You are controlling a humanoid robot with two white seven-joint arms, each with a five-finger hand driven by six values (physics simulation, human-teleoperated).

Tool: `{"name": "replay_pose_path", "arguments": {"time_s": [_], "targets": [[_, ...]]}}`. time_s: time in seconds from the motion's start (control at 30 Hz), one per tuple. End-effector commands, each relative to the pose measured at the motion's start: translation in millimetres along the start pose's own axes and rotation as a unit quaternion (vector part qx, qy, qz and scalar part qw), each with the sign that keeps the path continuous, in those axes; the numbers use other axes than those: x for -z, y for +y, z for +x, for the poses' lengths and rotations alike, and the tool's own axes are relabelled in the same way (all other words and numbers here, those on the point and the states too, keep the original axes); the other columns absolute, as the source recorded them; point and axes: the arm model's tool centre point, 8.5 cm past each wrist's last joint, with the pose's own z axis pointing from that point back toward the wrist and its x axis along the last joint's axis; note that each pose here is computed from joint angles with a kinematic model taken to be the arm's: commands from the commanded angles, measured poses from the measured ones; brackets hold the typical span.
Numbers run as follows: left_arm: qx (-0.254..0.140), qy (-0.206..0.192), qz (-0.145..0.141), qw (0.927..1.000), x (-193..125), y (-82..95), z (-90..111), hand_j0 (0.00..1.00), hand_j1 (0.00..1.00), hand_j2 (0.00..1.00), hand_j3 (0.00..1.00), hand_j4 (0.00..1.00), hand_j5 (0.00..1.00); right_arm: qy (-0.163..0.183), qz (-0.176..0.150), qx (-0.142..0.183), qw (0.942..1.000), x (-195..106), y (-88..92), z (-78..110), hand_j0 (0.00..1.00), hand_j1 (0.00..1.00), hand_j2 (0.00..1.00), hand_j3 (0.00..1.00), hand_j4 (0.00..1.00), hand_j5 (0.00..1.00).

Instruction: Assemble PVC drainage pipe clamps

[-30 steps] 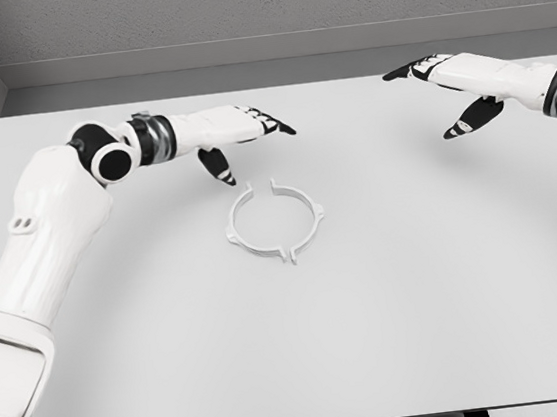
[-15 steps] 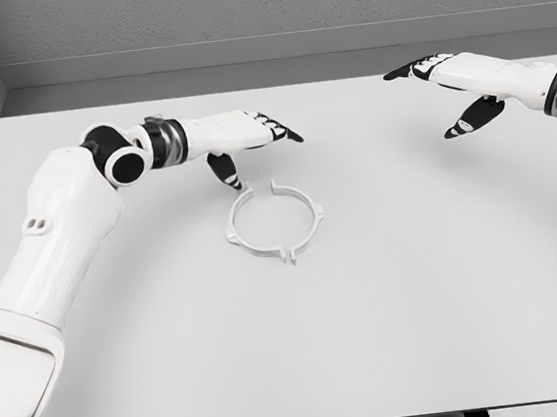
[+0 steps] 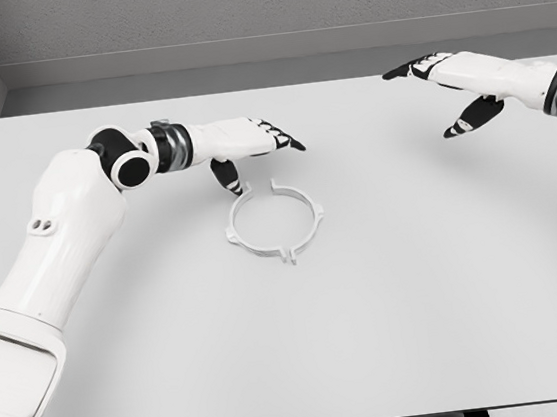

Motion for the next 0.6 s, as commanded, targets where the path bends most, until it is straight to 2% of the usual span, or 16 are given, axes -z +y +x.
{"name": "replay_pose_path", "arguments": {"time_s": [0.0,0.27,0.57], "targets": [[0.0,-0.003,-0.002,1.0,2.6,-0.8,2.8,1.0,1.0,1.0,1.0,1.0,1.0,0.0,-0.003,0.002,1.0,-0.4,-1.6,0.0,1.0,1.0,1.0,1.0,1.0,1.0],[0.002,-0.011,0.001,0.9999,8.2,2.3,9.6,1.0,1.0,1.0,1.0,1.0,1.0,0.0,-0.003,0.003,1.0,-0.5,-0.9,-0.1,1.0,1.0,1.0,1.0,1.0,1.0],[0.0,-0.009,0.004,1.0,5.8,3.9,7.2,1.0,1.0,1.0,1.0,1.0,1.0,0.0,-0.003,0.003,1.0,-0.7,-1.2,-0.2,1.0,1.0,1.0,1.0,1.0,1.0]]}}
